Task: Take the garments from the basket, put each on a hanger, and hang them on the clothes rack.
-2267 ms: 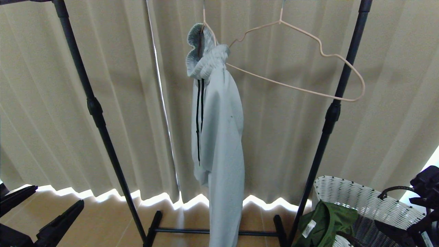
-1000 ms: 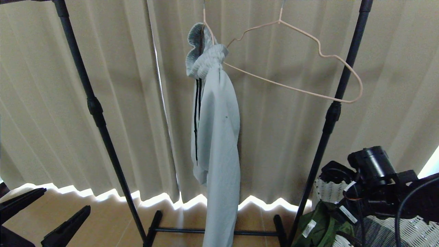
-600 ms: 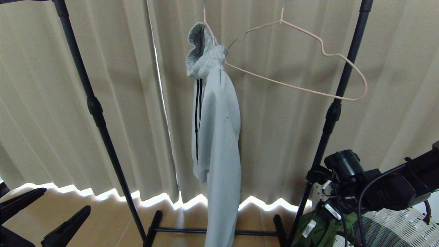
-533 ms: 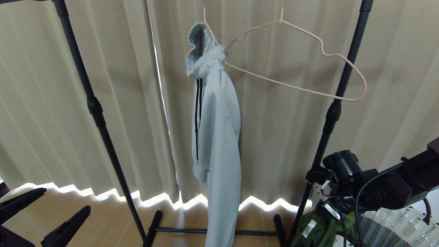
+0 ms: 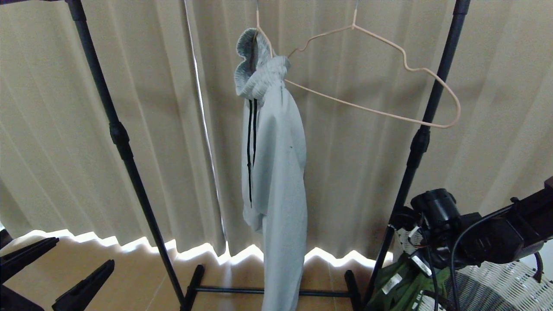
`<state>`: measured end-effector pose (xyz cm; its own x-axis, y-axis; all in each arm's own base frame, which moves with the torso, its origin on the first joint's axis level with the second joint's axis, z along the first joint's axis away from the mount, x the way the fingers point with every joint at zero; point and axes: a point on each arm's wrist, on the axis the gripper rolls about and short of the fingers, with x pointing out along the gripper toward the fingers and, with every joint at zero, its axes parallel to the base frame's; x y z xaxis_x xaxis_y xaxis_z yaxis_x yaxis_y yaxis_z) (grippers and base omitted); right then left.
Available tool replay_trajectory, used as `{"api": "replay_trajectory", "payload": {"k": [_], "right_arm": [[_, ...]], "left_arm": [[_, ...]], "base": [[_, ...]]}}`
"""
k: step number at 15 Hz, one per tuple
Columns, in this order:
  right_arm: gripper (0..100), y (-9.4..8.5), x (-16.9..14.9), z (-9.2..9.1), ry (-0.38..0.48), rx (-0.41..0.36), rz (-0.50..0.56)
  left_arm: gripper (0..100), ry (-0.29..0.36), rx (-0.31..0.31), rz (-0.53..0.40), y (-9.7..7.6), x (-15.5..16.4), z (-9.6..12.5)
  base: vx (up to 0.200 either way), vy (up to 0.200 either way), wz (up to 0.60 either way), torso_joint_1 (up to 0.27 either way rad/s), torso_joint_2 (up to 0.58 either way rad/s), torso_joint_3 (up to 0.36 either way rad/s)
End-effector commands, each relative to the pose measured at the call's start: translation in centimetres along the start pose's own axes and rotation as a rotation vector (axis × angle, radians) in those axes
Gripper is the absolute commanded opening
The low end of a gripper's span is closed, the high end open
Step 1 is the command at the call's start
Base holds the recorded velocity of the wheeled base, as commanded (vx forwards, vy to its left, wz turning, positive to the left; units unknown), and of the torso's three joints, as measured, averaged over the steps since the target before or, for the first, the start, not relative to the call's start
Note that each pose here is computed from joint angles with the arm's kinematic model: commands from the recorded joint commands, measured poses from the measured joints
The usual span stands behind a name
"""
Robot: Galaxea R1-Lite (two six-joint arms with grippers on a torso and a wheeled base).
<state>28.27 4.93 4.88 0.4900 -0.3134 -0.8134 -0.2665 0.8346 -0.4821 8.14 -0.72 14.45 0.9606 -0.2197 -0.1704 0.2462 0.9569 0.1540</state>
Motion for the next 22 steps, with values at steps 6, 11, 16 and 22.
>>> {"api": "replay_trajectory", "payload": {"k": [6,11,16,22], "right_arm": [[0,-4.5,-11.6,-1.6,-0.369,0.26,-0.077],[0,-5.3,-14.0,-2.7,-0.437,0.289,-0.095],[0,-5.6,-14.5,-2.6,-0.461,0.296,-0.1],[0,-5.7,-14.6,-2.3,-0.468,0.297,-0.101]], "left_arm": [[100,0.001,-0.001,0.0,0.0,0.0,0.0],[100,0.017,-0.002,-0.005,-0.1,0.0,-0.5],[100,0.016,0.0,-0.007,-0.1,-0.1,-0.5],[100,0.016,0.003,-0.037,-0.4,0.0,-0.6]], "base": [[0.0,0.0,0.0,0.0,0.0,0.0],[-0.2,0.0,0.0,0.004,0.0,0.003],[-0.2,0.0,0.0,0.0,0.0,0.003],[-0.067,0.0,0.0,0.002,0.0,0.0]]}}
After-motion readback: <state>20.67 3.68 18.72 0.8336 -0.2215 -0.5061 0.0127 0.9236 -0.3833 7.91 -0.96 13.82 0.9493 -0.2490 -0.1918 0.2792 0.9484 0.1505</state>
